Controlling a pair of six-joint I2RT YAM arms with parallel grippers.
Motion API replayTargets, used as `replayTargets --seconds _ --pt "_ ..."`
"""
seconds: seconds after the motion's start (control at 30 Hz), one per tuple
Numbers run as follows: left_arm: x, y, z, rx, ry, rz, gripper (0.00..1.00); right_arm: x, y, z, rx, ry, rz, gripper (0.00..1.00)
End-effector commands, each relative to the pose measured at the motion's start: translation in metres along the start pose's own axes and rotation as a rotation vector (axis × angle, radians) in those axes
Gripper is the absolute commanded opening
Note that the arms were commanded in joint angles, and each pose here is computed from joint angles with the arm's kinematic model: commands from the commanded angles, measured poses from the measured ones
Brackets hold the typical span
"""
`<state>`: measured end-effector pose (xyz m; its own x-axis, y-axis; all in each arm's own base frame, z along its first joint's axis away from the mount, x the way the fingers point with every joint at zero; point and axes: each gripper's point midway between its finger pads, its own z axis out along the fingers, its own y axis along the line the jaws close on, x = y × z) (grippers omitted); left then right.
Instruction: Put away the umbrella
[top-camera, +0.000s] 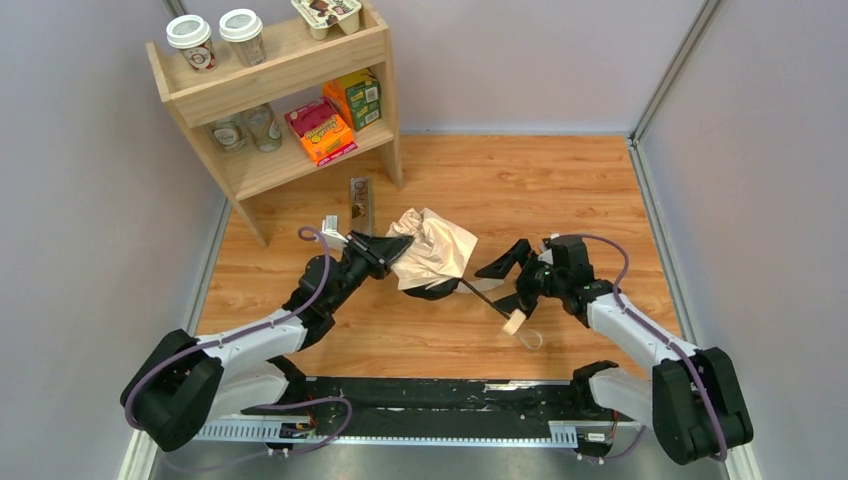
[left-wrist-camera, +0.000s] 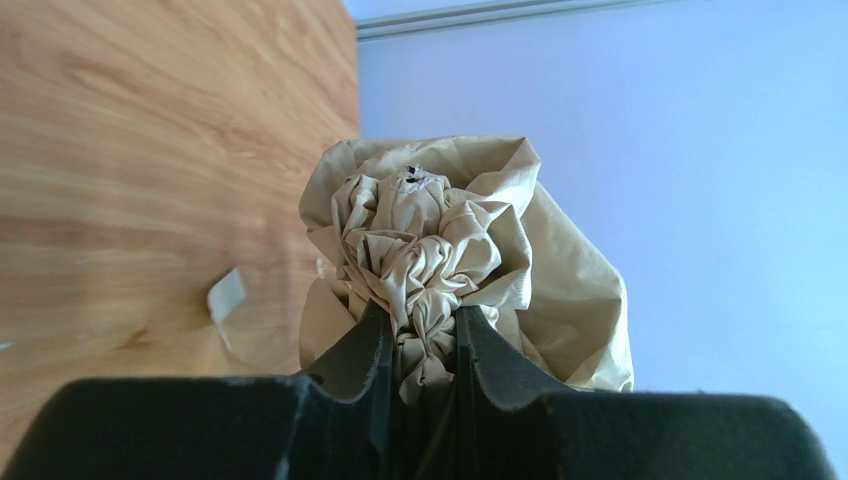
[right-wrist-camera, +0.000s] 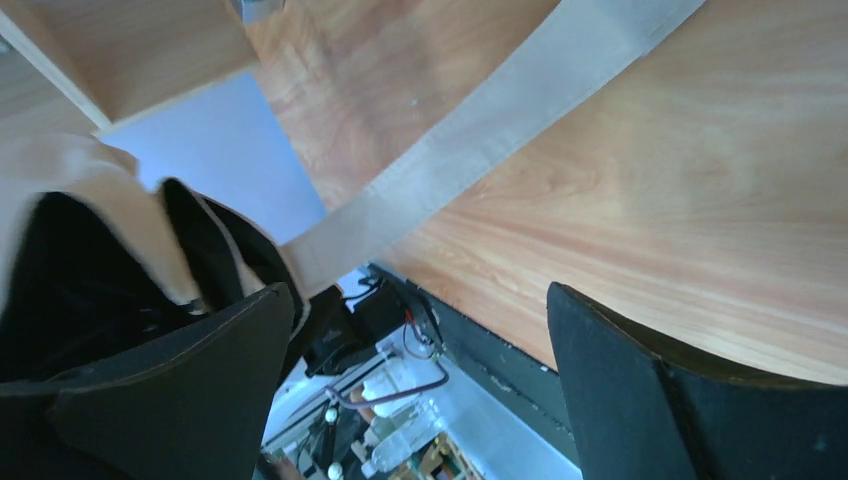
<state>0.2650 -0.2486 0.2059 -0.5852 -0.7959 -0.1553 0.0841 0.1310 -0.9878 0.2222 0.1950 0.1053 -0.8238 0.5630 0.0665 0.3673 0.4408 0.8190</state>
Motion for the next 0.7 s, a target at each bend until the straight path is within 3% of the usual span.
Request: replayTargets --seconds 0.0,0.3,0.37,0.43,0.6,0.67 --pt "-0.005 -0.087 0.002 0.289 0.015 -0.045 0.0 0.013 0.037 0.008 -0.16 0.042 0.069 1.0" --pt "0.002 -0.114 0.002 0.386 0.057 -0.088 0.0 0.015 0.068 0.033 -0.221 0.079 0.195 0.99" --pt "0.004 -0.12 0.001 0.413 0.06 -0.094 0.0 0.015 0.077 0.039 -0.246 0.094 0.216 0.92" --pt "0.008 -0.121 0.0 0.423 0.079 -0.112 0.0 0.008 0.087 0.044 -0.273 0.078 0.192 0.76" --pt "0.03 -0.116 -0.007 0.41 0.201 -0.15 0.0 -0.034 0.094 0.067 -0.3 0.023 0.022 0.0" --pt "0.044 -0.108 -0.011 0.391 0.277 -0.156 0.0 -0.038 0.106 0.078 -0.335 0.075 -0.091 0.0"
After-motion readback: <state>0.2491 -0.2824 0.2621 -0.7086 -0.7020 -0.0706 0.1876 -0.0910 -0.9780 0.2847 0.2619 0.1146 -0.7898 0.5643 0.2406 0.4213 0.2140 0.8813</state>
